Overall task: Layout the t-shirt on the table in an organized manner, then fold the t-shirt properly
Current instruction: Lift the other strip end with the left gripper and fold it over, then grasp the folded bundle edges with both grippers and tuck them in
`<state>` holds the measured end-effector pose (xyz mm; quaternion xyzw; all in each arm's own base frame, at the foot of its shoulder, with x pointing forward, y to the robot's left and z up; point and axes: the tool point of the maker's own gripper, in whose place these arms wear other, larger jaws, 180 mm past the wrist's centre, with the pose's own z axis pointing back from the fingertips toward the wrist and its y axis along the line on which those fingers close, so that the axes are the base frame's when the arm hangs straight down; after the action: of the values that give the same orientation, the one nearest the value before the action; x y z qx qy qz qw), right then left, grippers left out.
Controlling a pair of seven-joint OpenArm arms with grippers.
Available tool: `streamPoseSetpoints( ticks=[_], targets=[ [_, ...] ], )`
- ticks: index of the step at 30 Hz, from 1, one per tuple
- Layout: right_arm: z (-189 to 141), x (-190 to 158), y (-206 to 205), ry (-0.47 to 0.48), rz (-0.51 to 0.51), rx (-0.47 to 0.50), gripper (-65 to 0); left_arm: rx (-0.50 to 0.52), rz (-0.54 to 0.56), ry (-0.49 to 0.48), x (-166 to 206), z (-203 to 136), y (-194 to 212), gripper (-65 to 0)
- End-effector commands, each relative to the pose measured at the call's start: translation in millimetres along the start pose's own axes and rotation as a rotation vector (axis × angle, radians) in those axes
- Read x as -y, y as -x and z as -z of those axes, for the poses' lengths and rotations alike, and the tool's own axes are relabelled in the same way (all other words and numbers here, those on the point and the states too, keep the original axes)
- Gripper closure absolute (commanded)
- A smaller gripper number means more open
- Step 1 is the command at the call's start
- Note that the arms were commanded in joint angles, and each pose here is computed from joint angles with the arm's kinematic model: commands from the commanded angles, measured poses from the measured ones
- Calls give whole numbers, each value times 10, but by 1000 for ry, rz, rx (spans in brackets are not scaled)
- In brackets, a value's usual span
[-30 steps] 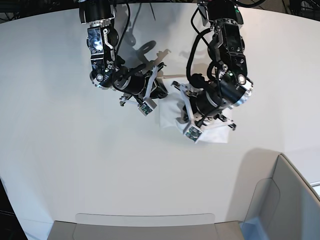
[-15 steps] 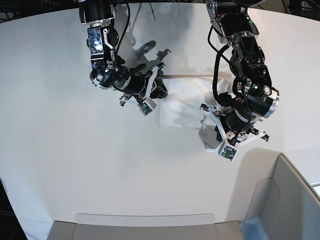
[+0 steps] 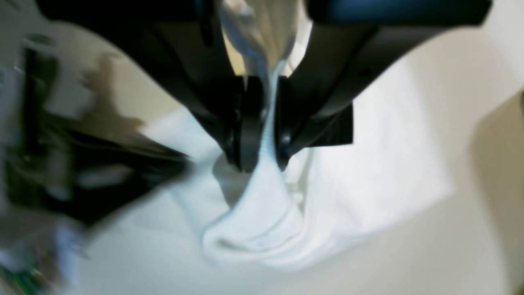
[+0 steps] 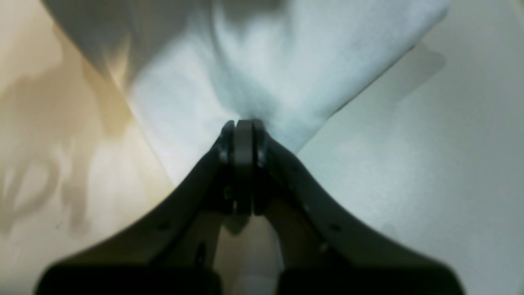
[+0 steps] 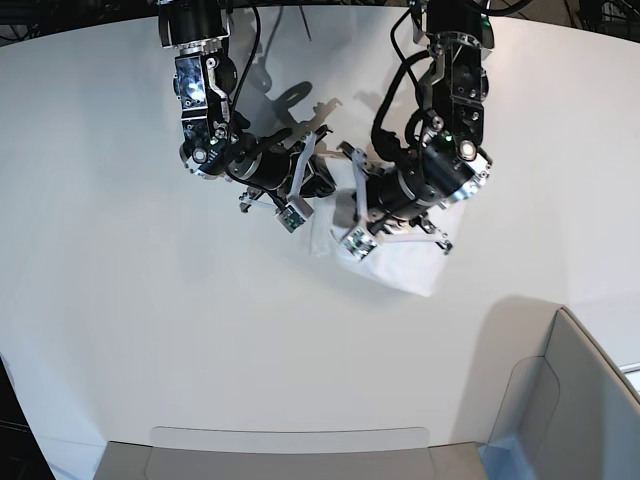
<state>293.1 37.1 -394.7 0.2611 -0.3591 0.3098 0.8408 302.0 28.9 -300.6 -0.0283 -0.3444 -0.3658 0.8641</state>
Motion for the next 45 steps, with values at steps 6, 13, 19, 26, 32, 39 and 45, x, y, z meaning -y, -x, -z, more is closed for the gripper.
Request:
streamPoseSetpoints(
  ticks=[6,13,19,26,32,39,45],
  targets=[
    [-26,15,-121,6,-11,32,0,25,1,76,308,75,-88,-20],
    [-210,167,-235,57,53,112,0,-31,-112,88,159,324,202,-146],
    [-231,201,-243,62,64,121,0,15,-111,78,143,276,104,-234],
    [-221,193,-231,59,65,117,0,86,-153,50,2,226,-171,-234],
    [-233,198,-250,59,67,125,0,130,-285,-63,-527,100,-178,-234],
    [-233,196,-250,58,66,125,0,101,-331,-198,-1044,-96,135,-234],
    [-236,192,-263,55,61,129,0,29,-372,-125,-956,226,374,-234]
  ],
)
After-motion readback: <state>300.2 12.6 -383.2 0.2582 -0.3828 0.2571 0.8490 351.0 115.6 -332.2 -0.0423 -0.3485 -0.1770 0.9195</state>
